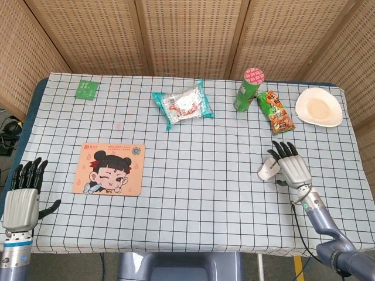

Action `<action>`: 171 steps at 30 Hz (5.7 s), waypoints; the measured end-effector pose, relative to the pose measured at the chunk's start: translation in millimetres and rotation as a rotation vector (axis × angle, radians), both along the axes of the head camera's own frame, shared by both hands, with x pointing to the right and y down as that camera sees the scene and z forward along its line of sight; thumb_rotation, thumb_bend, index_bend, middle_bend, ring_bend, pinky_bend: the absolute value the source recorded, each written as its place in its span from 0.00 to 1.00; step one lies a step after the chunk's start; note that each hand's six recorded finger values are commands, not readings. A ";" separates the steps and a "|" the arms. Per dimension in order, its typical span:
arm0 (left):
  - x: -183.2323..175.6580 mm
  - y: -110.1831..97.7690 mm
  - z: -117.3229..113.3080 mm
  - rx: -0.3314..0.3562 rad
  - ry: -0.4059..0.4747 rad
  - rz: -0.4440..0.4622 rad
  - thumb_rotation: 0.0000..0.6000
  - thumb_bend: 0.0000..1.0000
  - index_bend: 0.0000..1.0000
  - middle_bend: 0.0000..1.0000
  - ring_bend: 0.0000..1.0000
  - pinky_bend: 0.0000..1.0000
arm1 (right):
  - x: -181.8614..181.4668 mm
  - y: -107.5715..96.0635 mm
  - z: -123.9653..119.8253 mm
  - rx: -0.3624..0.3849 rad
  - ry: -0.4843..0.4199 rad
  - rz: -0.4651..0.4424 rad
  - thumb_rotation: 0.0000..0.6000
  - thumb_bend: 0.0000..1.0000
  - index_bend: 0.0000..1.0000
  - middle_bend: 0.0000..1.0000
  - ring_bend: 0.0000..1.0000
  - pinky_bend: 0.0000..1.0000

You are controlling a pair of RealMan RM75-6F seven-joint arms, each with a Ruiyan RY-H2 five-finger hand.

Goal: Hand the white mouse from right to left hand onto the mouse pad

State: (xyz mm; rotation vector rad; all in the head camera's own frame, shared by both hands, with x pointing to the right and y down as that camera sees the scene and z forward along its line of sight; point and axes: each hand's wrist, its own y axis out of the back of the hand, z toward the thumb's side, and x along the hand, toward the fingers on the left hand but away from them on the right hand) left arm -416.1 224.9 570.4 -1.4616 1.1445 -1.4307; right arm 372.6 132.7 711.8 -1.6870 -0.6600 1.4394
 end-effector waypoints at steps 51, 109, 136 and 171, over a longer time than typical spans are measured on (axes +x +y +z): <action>-3.9 -2.4 5.8 -0.014 -0.006 -0.018 1.00 0.04 0.00 0.00 0.00 0.00 | -42.1 -15.2 18.2 0.098 -0.045 -0.126 1.00 0.23 0.78 0.55 0.48 0.53; -17.6 -6.9 14.9 -0.053 0.018 -0.070 1.00 0.04 0.00 0.00 0.00 0.00 | -302.6 55.0 1.3 0.331 -0.262 -1.020 1.00 0.19 0.66 0.34 0.28 0.24; -20.9 -9.1 11.5 -0.034 0.035 -0.089 1.00 0.04 0.00 0.00 0.00 0.00 | -292.8 70.6 -5.8 0.345 -0.192 -1.043 1.00 0.18 0.44 0.00 0.00 0.00; 24.0 -14.1 23.1 -0.097 0.104 0.163 1.00 0.04 0.00 0.00 0.00 0.00 | -30.3 18.6 -64.5 0.316 -0.159 0.121 1.00 0.17 0.11 0.00 0.00 0.00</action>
